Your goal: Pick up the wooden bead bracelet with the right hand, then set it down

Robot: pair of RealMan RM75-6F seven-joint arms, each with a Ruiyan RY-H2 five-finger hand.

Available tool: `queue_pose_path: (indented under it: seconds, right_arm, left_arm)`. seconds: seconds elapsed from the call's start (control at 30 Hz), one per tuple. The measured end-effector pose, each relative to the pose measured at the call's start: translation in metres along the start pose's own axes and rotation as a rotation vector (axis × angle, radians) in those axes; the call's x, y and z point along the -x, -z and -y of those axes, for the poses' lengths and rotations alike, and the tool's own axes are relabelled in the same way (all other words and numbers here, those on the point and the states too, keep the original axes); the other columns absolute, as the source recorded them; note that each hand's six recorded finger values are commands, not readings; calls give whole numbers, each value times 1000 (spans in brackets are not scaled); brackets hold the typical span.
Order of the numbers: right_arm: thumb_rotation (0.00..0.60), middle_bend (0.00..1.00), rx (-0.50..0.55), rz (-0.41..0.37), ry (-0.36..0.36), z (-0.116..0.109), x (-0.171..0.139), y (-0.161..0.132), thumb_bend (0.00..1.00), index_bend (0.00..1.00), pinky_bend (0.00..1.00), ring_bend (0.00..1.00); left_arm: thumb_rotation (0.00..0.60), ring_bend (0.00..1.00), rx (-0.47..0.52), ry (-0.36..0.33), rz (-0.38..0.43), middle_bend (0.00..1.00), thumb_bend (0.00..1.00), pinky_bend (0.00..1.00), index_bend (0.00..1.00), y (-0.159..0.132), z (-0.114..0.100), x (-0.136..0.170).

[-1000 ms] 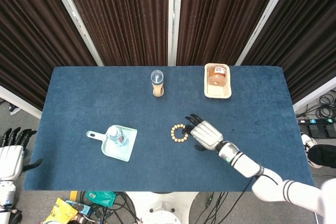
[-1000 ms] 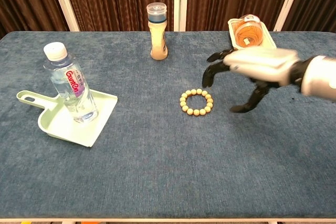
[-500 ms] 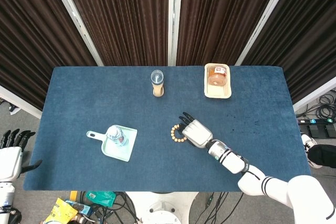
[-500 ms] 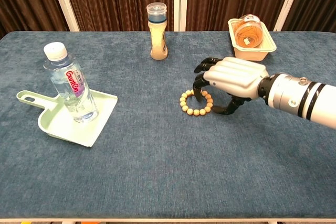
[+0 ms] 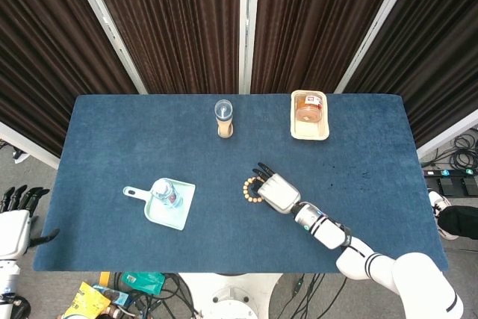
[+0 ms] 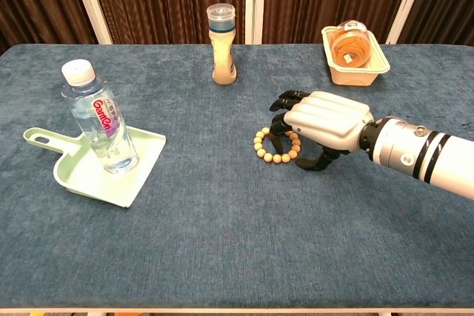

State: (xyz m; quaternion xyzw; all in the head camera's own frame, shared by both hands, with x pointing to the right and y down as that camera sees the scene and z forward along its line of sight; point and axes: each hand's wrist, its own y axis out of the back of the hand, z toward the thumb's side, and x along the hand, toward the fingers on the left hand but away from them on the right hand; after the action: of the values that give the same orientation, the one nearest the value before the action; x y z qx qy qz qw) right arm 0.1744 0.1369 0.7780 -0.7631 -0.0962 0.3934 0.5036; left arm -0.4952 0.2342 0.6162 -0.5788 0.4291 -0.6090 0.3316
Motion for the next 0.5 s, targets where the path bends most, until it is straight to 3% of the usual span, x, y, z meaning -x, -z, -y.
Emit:
queue_pose_path:
  seconds: [0.13,0.33,0.5]
  right_arm:
    - [600,363,-7,9,-2,4,1,1,242,536,20,125]
    - [600,457,11,35,25,3,2,7,343,731,61,206]
    - [600,487,200,98,65,-5,-3,19,388,773,69,223]
  left_arm:
    - [600,57,6,1,-2,157,41,21,195,1,1,0]
    - [600,57,16,2,0,157,41,20,195,2,1,1]
    - [600,57,21,1,4,157,41,21,196,2,2,0]
